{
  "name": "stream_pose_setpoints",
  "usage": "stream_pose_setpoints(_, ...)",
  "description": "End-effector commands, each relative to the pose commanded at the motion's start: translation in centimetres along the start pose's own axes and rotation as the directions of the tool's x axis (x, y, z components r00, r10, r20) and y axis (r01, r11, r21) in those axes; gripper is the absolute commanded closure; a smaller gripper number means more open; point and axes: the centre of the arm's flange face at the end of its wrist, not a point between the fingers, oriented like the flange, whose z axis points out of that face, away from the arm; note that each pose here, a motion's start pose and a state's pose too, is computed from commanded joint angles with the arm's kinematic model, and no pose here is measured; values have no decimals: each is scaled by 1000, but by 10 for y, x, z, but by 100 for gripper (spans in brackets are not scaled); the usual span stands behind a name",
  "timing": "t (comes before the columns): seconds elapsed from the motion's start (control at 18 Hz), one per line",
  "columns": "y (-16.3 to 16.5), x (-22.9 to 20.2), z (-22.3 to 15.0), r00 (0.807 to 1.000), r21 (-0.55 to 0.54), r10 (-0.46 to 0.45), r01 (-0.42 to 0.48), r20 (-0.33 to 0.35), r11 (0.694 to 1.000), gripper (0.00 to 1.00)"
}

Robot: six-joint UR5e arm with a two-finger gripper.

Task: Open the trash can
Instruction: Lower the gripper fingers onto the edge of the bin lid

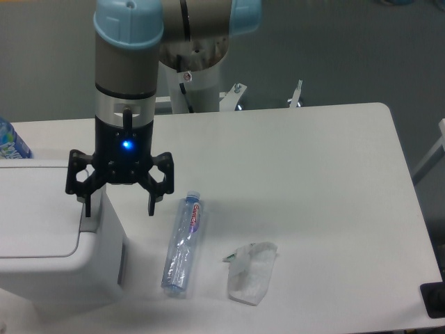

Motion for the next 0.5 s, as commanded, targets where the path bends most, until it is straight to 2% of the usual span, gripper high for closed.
stream_pose_setpoints(0.5, 1, -2, 5, 1000, -9, -1, 1, 2, 1000, 0)
